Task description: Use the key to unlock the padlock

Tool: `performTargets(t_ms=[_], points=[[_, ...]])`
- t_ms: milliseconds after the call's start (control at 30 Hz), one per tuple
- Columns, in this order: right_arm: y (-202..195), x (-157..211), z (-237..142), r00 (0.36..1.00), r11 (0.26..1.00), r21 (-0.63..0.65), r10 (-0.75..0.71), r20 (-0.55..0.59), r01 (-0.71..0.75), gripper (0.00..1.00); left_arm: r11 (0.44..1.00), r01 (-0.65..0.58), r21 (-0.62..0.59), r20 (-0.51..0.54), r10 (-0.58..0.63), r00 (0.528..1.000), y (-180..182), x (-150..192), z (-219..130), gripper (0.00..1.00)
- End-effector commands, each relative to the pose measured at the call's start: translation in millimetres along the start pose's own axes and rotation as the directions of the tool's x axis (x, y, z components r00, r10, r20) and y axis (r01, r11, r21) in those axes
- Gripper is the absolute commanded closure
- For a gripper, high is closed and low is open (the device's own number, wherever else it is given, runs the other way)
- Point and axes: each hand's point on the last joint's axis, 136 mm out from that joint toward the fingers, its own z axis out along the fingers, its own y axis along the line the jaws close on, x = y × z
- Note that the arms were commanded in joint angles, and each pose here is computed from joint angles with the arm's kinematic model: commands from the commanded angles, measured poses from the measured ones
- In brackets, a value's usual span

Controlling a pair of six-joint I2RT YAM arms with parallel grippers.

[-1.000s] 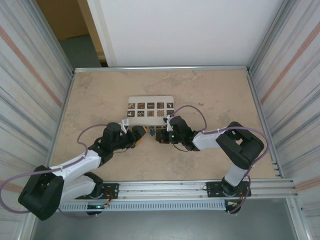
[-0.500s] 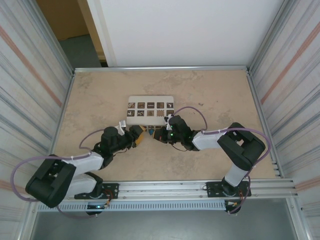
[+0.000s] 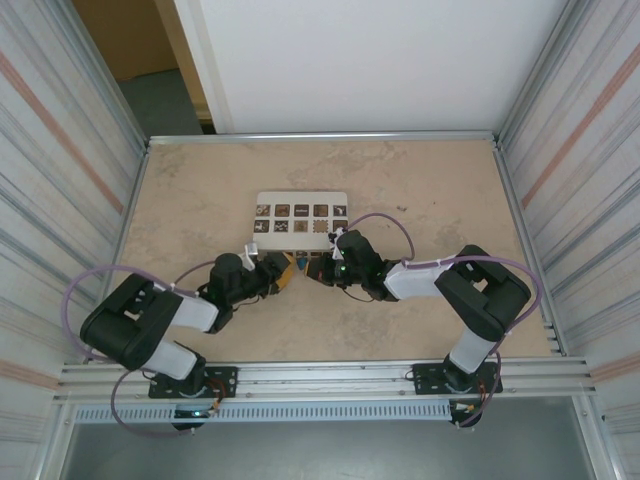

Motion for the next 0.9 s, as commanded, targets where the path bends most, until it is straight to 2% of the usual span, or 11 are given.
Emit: performTargets(t_ms=[0,567,867], points=[[4,-2,-2,0.998,0.998,-0.001,0.063,-0.011,-0.063,1.0,0.998,-0.013,0.068,-0.007,0.013,1.0,-17,-3,5,0.56],[4,-4,-2,0.997,0.997,-0.008,0.075,-0.011,-0.075,1.0,0.992,0.031,0.123,-0.053,-0.025,0.998,-14,0,35,0.66],[5,-6,-3,0.996,0.996,-0.02,0.084,-0.009,-0.084,1.0,0.992,0.041,0.121,-0.033,-0.037,0.999,-10,-4,43,0.72]])
